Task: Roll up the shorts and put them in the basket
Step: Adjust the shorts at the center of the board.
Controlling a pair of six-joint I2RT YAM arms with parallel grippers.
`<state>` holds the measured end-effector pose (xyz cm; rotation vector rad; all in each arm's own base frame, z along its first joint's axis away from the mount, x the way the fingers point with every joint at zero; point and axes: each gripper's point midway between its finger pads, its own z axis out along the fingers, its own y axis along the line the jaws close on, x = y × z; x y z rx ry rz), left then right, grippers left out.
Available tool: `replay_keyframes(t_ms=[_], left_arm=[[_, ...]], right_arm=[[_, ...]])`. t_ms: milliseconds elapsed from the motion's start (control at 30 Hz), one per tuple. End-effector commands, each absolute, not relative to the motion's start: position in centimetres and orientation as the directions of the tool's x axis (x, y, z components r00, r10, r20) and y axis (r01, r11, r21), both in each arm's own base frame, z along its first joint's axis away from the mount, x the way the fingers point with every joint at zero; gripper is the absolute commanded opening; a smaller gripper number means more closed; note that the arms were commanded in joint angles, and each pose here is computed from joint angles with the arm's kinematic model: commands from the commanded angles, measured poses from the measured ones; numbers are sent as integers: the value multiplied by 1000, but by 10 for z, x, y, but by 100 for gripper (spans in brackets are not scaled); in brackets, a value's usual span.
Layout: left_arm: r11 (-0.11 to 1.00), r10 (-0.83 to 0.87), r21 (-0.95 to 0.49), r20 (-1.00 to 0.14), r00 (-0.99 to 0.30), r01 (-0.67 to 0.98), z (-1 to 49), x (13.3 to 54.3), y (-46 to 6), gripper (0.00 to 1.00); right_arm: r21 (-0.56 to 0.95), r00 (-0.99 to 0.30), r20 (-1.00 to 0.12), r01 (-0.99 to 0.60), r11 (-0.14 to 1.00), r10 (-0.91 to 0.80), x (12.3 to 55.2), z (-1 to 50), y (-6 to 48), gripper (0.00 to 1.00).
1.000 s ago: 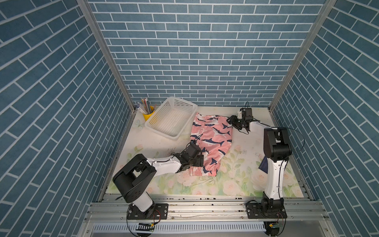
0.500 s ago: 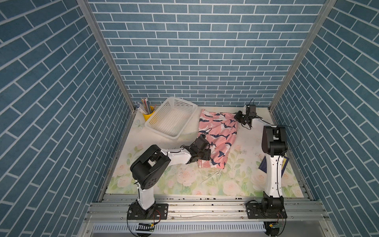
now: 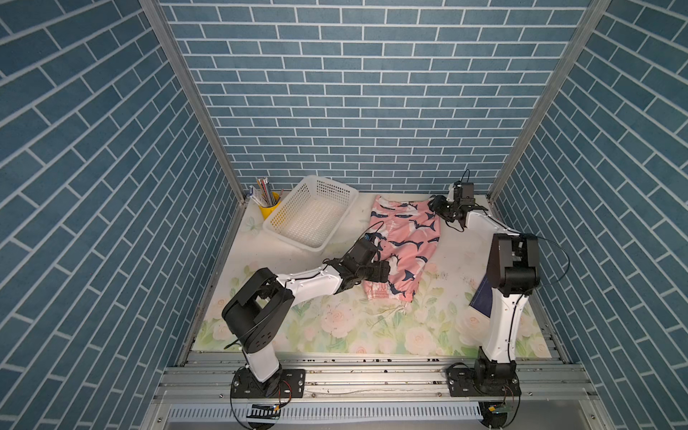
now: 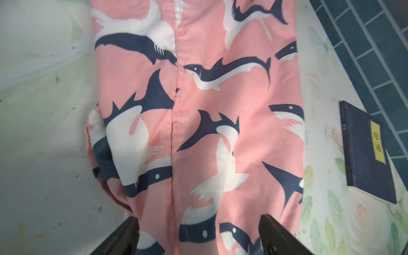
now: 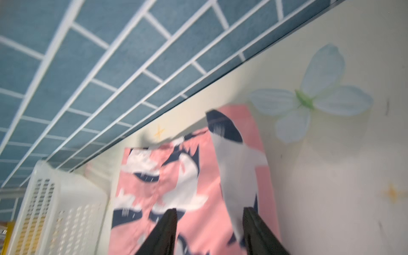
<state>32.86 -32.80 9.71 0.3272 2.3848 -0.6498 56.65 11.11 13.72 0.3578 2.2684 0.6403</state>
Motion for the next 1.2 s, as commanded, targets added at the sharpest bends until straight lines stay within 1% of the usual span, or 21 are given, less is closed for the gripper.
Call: replay_keyframes(t_ms=[0, 133, 167, 267, 300, 333, 367, 400, 467, 500, 600, 667, 767, 867, 967, 1000, 1033, 1167], left_arm=[[855, 97, -362, -591, -801, 371, 81, 312, -311, 83], [849, 92, -374, -592, -801, 374, 86, 297, -296, 82], [852, 99, -366, -589, -802, 374, 86, 295, -292, 81], [843, 117, -370, -581, -805, 390, 81, 285, -283, 78], [838, 112, -383, -577, -809, 389, 79, 282, -279, 78], [832, 98, -401, -573, -814, 382, 77, 280, -275, 79], [824, 80, -423, -571, -817, 376, 77, 278, -273, 82], [805, 60, -456, -574, -817, 380, 80, 276, -273, 86], [776, 46, -493, -579, -814, 394, 82, 271, -275, 91], [762, 43, -509, -575, -817, 399, 82, 269, -278, 92], [716, 58, -555, -557, -828, 424, 75, 261, -287, 93], [686, 56, -586, -548, -834, 431, 72, 258, -292, 92], [671, 36, -603, -555, -831, 431, 71, 257, -293, 92], [664, -7, -619, -565, -825, 418, 73, 257, -291, 92], [685, -24, -616, -552, -833, 389, 65, 257, -284, 91], [681, -33, -621, -557, -830, 389, 67, 258, -285, 91], [685, -35, -625, -542, -840, 374, 58, 253, -281, 92], [679, -50, -635, -541, -839, 369, 57, 257, -284, 93]], right_arm=[[523, -680, -642, -50, 851, 355, 519, 174, 140, 53], [483, -745, -631, -160, 861, 215, 438, 158, 189, 52], [477, -752, -631, -183, 860, 189, 421, 154, 195, 49], [471, -775, -621, -246, 847, 120, 370, 145, 217, 37], [486, -777, -620, -273, 830, 107, 354, 144, 225, 32], [495, -778, -622, -298, 816, 93, 339, 142, 233, 24], [494, -778, -623, -309, 813, 83, 329, 140, 236, 23], [490, -781, -621, -318, 811, 69, 319, 136, 239, 24], [485, -792, -607, -305, 819, 65, 309, 125, 237, 25], [486, -801, -595, -289, 825, 69, 306, 118, 234, 24], [514, -816, -575, -307, 801, 56, 300, 108, 241, 12], [548, -821, -569, -345, 762, 37, 294, 105, 253, 8], [557, -821, -570, -419, 717, -37, 285, 102, 272, 8], [583, -811, -581, -475, 659, -70, 281, 108, 290, 7], [576, -813, -571, -496, 650, -114, 283, 103, 300, 6], [577, -818, -562, -494, 650, -123, 283, 99, 302, 6], [576, -827, -546, -485, 658, -131, 285, 92, 303, 7], [555, -863, -488, -422, 717, -131, 295, 60, 295, 6]])
